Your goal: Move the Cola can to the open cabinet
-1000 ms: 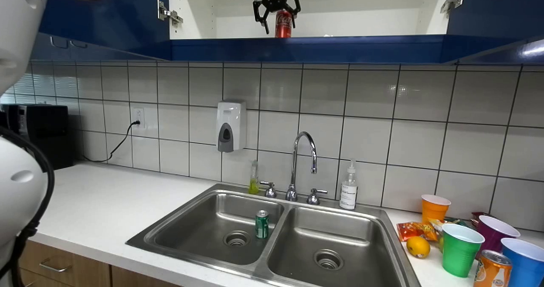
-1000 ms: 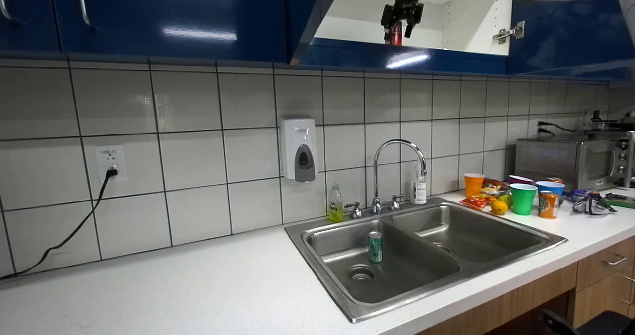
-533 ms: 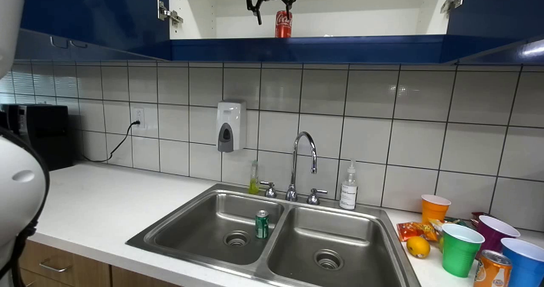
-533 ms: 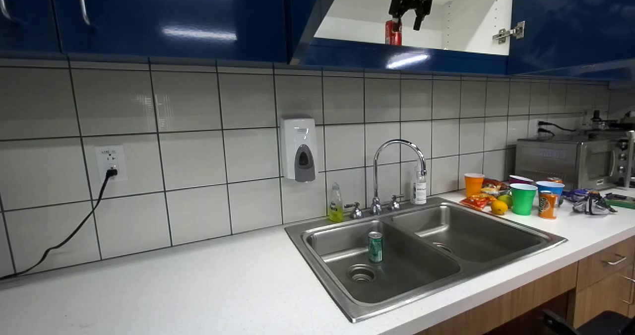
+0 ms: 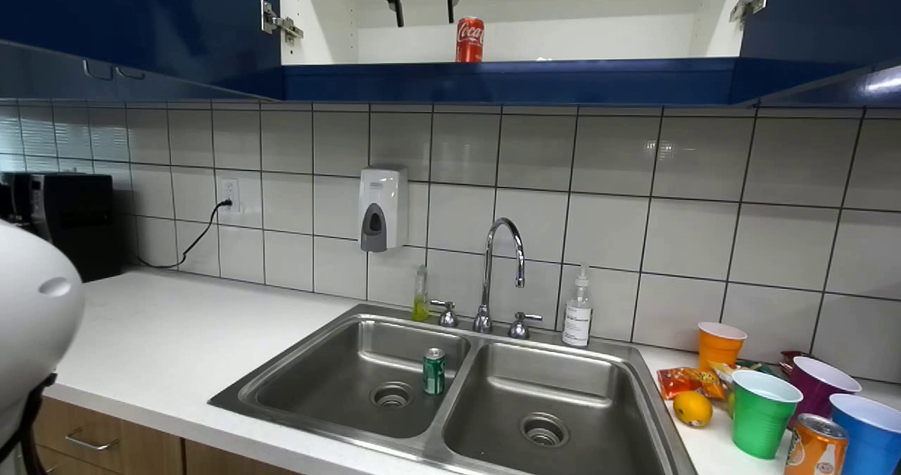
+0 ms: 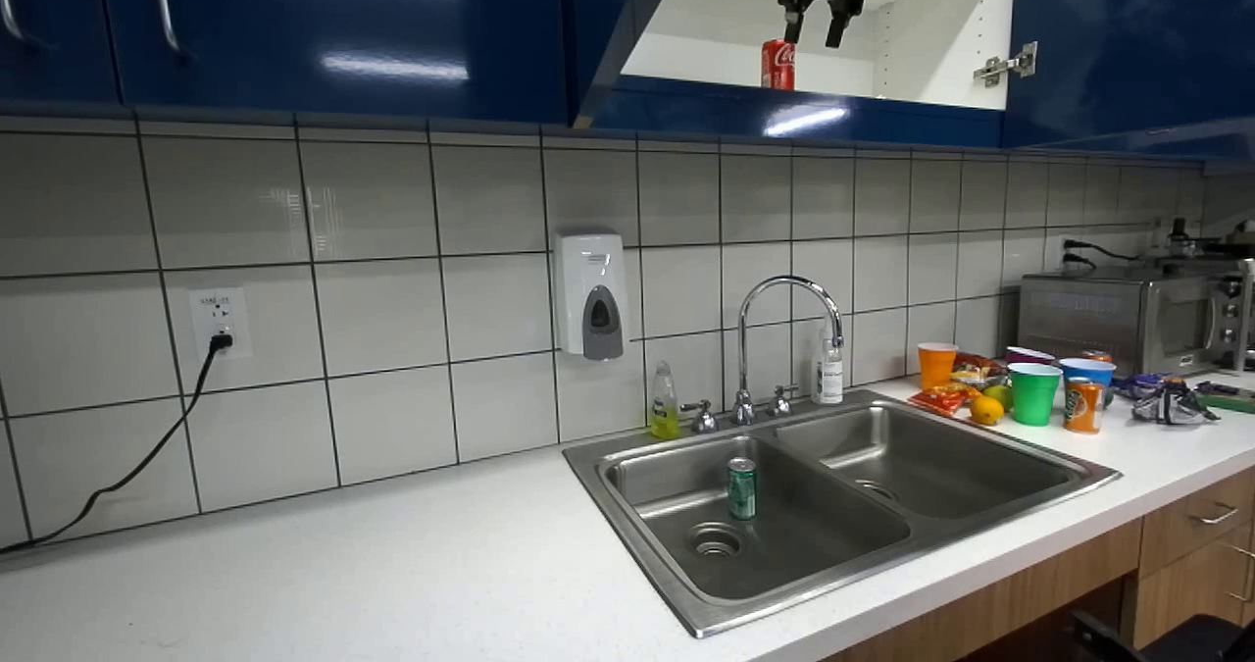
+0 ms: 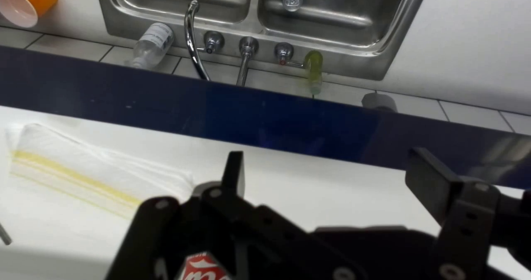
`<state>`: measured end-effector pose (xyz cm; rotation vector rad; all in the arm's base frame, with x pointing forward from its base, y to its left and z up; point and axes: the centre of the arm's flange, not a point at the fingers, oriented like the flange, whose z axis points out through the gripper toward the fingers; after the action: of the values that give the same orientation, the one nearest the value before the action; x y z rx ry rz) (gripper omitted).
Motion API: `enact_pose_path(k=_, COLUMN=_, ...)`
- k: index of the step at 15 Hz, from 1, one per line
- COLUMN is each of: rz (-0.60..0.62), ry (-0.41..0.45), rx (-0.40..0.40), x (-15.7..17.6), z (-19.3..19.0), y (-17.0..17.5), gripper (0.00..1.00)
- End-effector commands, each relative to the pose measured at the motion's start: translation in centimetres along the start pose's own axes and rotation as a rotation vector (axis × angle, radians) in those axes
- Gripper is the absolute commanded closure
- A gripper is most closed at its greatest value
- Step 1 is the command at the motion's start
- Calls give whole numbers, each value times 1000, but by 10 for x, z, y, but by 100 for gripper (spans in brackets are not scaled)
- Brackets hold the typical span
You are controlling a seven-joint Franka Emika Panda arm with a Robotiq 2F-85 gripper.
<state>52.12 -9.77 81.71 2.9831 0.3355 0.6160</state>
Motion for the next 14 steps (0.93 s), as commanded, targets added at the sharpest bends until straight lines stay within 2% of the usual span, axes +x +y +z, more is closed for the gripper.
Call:
enact_pose_path(k=1, rz=-41, ry=-26, rx=43, x=-45, z=6, y=-32, gripper=0)
enact_pose_path(k=14, rz=-95, ry=-132, rx=130, x=-121, z=53, y=-93, gripper=0)
